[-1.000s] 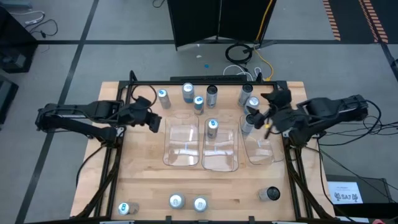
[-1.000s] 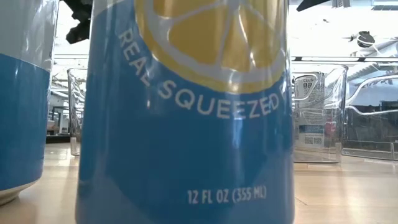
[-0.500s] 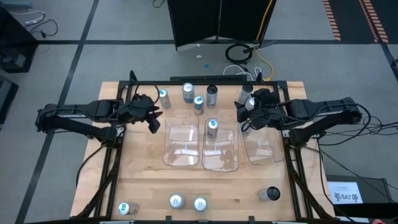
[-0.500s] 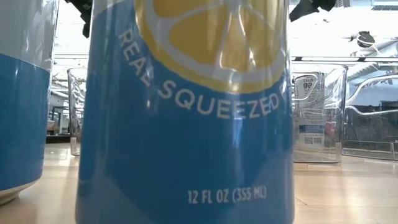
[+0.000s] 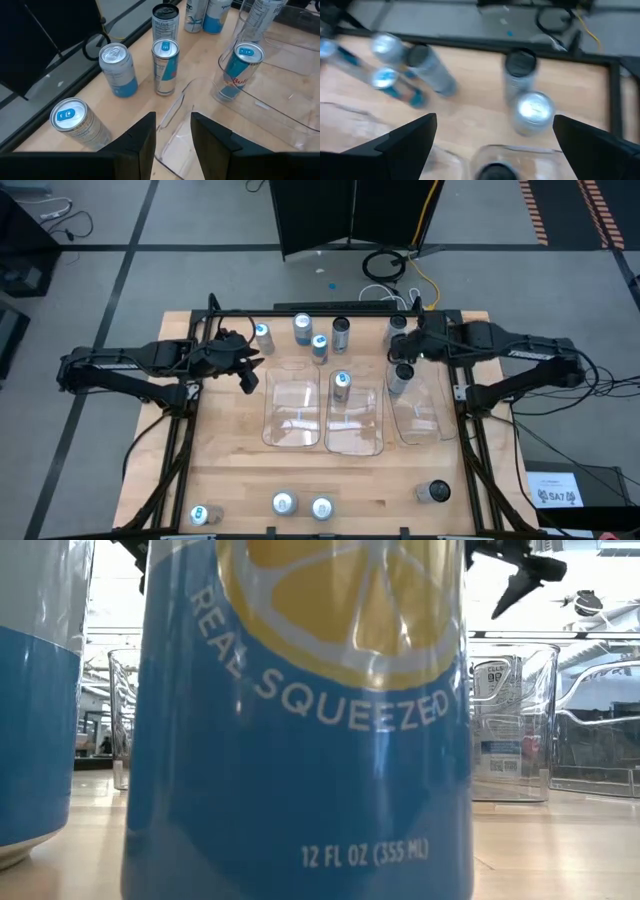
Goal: Sort soda cans
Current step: Put the top right white-blue soda can into the right transparent bin
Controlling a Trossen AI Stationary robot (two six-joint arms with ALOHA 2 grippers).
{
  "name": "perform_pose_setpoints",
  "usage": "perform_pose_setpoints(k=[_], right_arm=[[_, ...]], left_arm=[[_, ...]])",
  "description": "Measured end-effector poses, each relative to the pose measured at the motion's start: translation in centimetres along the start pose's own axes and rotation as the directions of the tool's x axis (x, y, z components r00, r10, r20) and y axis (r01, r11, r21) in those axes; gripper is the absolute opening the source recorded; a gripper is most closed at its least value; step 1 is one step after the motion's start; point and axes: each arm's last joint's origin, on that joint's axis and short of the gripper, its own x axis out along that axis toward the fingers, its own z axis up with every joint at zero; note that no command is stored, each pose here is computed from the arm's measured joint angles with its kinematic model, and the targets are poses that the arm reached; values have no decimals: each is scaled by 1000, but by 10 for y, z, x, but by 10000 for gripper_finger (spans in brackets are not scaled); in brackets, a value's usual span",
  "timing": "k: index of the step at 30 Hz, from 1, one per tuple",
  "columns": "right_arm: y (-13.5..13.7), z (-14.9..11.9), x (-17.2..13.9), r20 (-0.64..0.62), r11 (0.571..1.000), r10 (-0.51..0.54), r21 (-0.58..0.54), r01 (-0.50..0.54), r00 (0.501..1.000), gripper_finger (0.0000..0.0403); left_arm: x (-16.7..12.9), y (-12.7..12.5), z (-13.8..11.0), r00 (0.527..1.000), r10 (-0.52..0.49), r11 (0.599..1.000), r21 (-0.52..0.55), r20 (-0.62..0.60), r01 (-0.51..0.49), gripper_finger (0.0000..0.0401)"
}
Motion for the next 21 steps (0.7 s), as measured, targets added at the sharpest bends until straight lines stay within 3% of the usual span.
perform_pose_setpoints(k=[4, 12, 21], right_arm=[[-13, 16, 15, -95, 998, -65, -31, 62, 993, 391], [-30, 35, 29, -227, 993, -50, -118, 24, 973, 391], [-35, 61, 47, -201, 983, 51, -161, -84, 978, 391]], left_arm=[[0, 0, 1, 1000, -2, 1000, -4, 5, 2, 132], [0, 0, 1, 1000, -2, 999, -35, 5, 2, 132], [0, -2, 5, 999, -17, 998, -58, 49, 20, 132]])
